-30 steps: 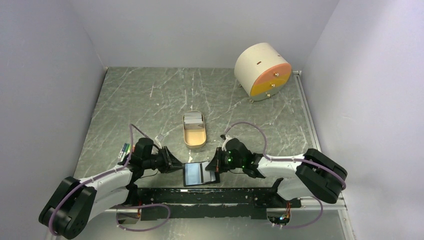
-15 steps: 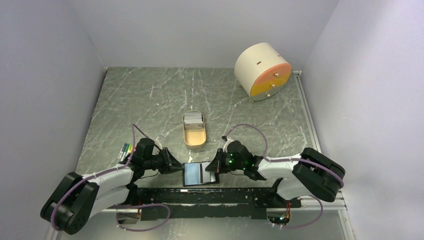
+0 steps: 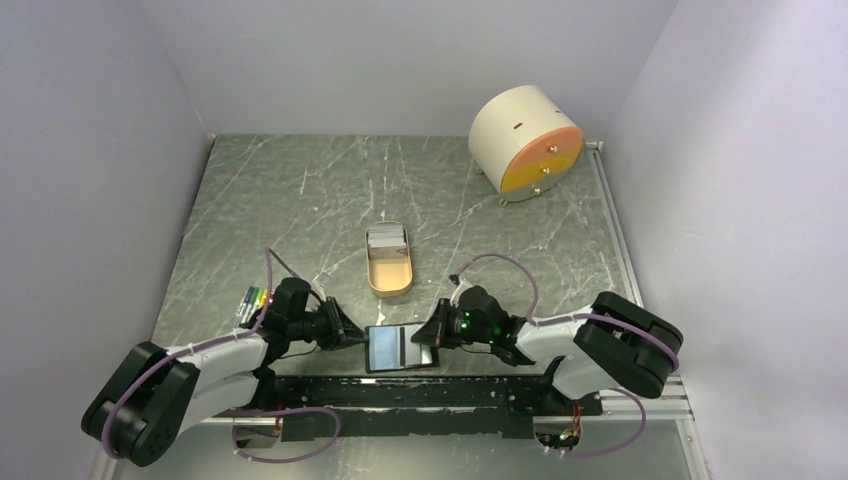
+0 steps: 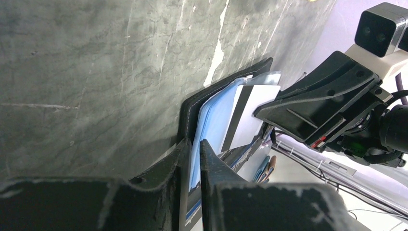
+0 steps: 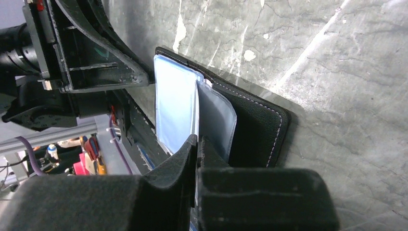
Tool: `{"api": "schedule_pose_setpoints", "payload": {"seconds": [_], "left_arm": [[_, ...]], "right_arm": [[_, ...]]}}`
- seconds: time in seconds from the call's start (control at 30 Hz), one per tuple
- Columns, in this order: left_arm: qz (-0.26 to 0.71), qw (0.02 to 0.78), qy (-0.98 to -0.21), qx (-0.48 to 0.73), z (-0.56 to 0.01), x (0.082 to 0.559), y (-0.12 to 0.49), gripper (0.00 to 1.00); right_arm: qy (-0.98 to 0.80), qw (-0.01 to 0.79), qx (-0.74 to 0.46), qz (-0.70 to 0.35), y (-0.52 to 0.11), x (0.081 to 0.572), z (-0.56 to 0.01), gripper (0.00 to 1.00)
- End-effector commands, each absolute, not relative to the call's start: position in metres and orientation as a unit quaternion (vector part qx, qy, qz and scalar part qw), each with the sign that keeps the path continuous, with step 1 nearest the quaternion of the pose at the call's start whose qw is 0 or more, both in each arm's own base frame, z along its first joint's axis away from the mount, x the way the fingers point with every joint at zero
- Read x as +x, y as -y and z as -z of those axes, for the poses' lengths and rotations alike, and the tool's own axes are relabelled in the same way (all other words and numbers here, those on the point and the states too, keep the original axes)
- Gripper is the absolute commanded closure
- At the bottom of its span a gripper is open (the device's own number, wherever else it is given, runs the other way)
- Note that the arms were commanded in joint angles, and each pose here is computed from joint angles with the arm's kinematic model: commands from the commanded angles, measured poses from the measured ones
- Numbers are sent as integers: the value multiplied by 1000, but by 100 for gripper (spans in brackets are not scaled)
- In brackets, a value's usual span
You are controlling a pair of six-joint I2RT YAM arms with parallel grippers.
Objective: Put the credit cards into the card holder
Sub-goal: Insert the credit card into the card holder.
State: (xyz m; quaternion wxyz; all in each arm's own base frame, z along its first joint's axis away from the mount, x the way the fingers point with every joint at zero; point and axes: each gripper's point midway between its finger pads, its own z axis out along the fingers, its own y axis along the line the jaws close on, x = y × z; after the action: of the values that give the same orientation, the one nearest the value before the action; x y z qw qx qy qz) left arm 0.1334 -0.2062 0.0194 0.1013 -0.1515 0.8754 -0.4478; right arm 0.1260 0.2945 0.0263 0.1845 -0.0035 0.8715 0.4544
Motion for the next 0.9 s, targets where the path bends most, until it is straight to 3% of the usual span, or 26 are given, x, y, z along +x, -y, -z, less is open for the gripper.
{"api": "schedule_pose_setpoints", "payload": {"seconds": [0.0,0.3,0.47,0.6,0.87], "left_arm": [[448,113,-876,-142,-17,134,206,82],[450,110,-875,-141,-17,133,209,84],[450,111,-875,-141,-18,133,209,84],[450,113,-874,-141,-19,134,209,84],[452,110,-874,-140,-19,134,211,84]], "right_arm": [[-875,181,4,-448,-291,124,-19,95],[-875,167,11,-455,-292,120,-19,89],[-884,176,9,-432,-286,122,-16,75],[-889,185,3,-420,-283,125,-19,74],[-889,176,-9,-423,-290,124,-19,83]]}}
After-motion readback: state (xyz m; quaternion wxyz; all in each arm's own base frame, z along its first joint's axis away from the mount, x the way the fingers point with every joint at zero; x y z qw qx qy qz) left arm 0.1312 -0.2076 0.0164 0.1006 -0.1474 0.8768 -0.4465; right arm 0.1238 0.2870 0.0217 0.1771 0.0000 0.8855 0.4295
